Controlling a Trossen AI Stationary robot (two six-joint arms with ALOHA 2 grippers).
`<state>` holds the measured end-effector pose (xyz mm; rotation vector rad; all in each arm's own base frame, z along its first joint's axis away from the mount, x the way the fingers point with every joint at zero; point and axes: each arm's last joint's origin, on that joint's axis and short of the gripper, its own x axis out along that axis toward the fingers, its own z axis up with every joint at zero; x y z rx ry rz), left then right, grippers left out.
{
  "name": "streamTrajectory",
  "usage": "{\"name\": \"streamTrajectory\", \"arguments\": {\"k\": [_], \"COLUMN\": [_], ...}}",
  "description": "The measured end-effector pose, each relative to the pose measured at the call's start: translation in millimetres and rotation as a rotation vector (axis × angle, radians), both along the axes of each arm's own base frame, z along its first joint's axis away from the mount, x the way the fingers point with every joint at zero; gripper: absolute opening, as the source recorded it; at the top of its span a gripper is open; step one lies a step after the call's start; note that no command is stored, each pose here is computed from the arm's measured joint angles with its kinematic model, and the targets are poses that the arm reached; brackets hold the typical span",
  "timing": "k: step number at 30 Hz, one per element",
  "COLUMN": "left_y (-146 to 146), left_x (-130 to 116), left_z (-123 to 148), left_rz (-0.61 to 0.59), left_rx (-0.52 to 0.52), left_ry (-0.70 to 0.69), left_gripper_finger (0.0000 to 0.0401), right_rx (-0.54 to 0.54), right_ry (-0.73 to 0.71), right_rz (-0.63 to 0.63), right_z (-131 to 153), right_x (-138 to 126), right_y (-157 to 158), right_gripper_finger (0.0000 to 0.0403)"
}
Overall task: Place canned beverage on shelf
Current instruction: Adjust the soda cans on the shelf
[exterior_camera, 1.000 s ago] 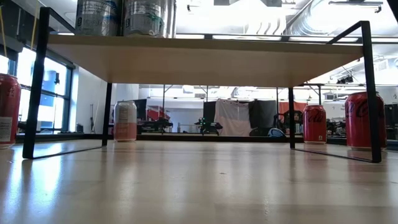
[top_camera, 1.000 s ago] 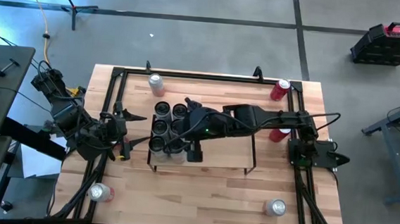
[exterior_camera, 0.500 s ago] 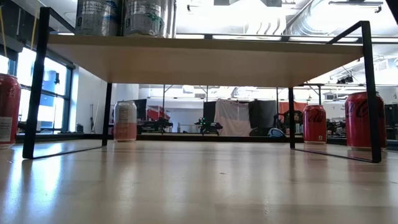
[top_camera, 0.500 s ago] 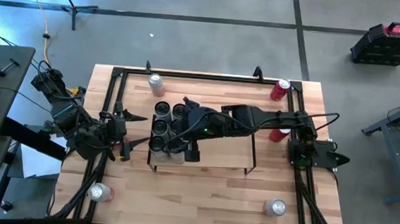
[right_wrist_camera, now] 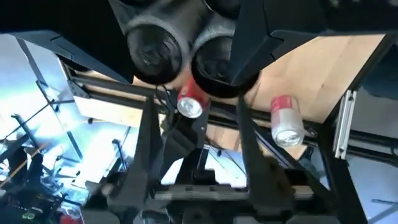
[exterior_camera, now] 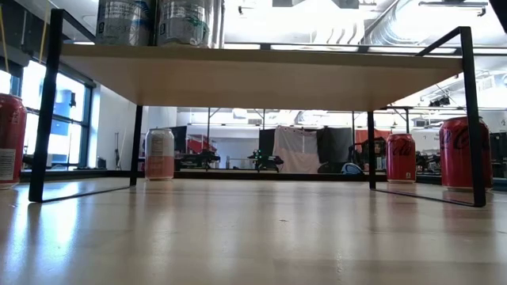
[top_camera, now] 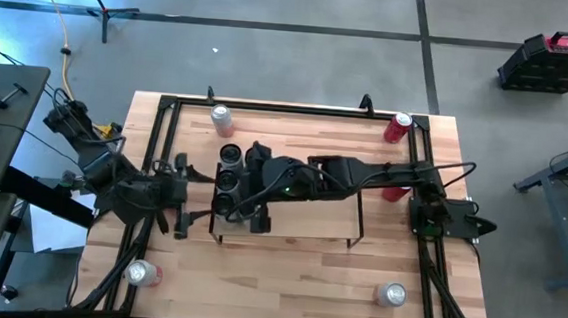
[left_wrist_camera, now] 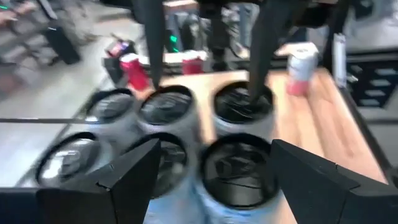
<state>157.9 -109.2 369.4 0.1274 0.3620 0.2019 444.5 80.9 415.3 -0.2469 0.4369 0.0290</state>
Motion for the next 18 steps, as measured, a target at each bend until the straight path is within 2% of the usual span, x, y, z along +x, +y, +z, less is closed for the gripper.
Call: {"name": "streamTrajectory", "arguments": {"k": [3, 6, 13, 18], "left_y": [-4, -4, -1, 0], "left_x": [3, 0, -9, -12], "left_z": [0, 11, 25, 22], "left_rz": [-0.05, -0.056, -0.082, -0.068], "left_rx": [-0.016, -0.055, -0.057, -0.082], "left_ry": [0.007, -0.027, -0.038, -0.011], "left_gripper_finger": [0.0294, 0.0294, 0.0294, 0.0294], "right_rx": [0.002, -0.003, -0.022, -0.022], "right_ry": [-0.026, -0.012, -0.056, -0.027], "right_rz": [-0.001, -0.006, -0.027, -0.036], "right_z": [-6, -12, -9, -20], "right_x": [9, 14, 16, 22], "right_y": [2, 2, 1, -1], "right_gripper_finger": [0.025, 0.025, 0.025, 0.025]}}
